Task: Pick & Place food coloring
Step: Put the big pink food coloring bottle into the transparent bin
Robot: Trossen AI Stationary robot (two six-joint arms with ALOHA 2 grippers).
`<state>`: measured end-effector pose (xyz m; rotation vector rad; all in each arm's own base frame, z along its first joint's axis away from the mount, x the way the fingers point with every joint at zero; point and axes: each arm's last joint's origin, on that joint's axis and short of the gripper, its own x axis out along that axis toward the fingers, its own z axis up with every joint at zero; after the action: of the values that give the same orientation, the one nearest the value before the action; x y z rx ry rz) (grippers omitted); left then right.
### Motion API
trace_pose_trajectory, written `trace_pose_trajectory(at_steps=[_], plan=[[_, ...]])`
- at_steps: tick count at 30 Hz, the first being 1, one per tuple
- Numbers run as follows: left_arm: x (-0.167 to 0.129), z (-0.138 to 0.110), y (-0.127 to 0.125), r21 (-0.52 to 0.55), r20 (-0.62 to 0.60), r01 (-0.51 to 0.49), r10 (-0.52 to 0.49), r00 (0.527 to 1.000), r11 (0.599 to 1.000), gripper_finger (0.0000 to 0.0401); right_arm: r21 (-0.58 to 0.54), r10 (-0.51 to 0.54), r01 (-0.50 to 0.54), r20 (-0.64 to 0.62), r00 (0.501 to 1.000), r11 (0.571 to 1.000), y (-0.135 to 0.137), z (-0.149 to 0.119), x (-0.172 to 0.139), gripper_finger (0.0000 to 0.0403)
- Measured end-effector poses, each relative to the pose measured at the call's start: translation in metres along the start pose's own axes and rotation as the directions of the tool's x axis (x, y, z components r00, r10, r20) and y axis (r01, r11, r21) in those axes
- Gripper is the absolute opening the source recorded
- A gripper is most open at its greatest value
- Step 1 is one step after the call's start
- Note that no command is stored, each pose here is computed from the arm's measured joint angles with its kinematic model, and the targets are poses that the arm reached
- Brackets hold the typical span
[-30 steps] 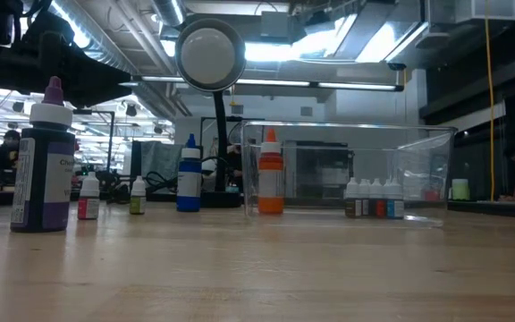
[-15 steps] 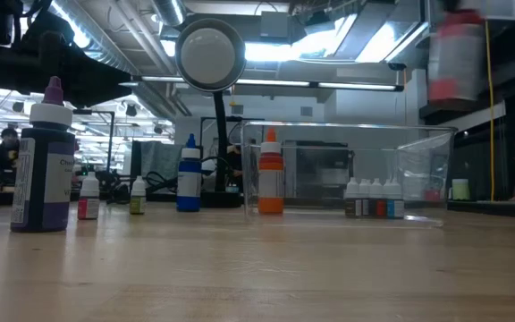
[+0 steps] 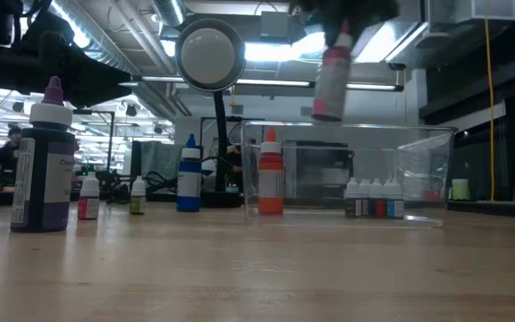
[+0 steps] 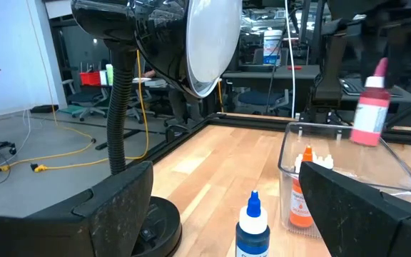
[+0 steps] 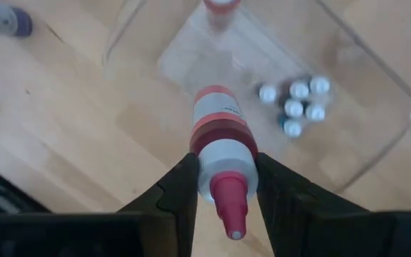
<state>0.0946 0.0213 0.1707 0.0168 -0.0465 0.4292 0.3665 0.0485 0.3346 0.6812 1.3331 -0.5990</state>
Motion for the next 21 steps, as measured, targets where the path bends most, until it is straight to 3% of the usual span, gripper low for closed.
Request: trace_pose_trajectory(at_steps=[7, 21], plan=[[0.000, 0.000, 0.000, 0.000, 0.000, 0.000, 0.000, 1.000, 1.000, 0.0347, 0.037, -0.029, 0.030, -0.017, 0.999, 0.999, -0.001, 0.029, 0.020, 0.0128], [0.000, 0.000, 0.000, 0.000, 0.000, 0.000, 0.000, 1.000, 1.000, 0.0347, 0.198, -0.038, 0.046, -0.047, 0.998, 0.979, 0.020, 0.048, 0.077, 0.0128]])
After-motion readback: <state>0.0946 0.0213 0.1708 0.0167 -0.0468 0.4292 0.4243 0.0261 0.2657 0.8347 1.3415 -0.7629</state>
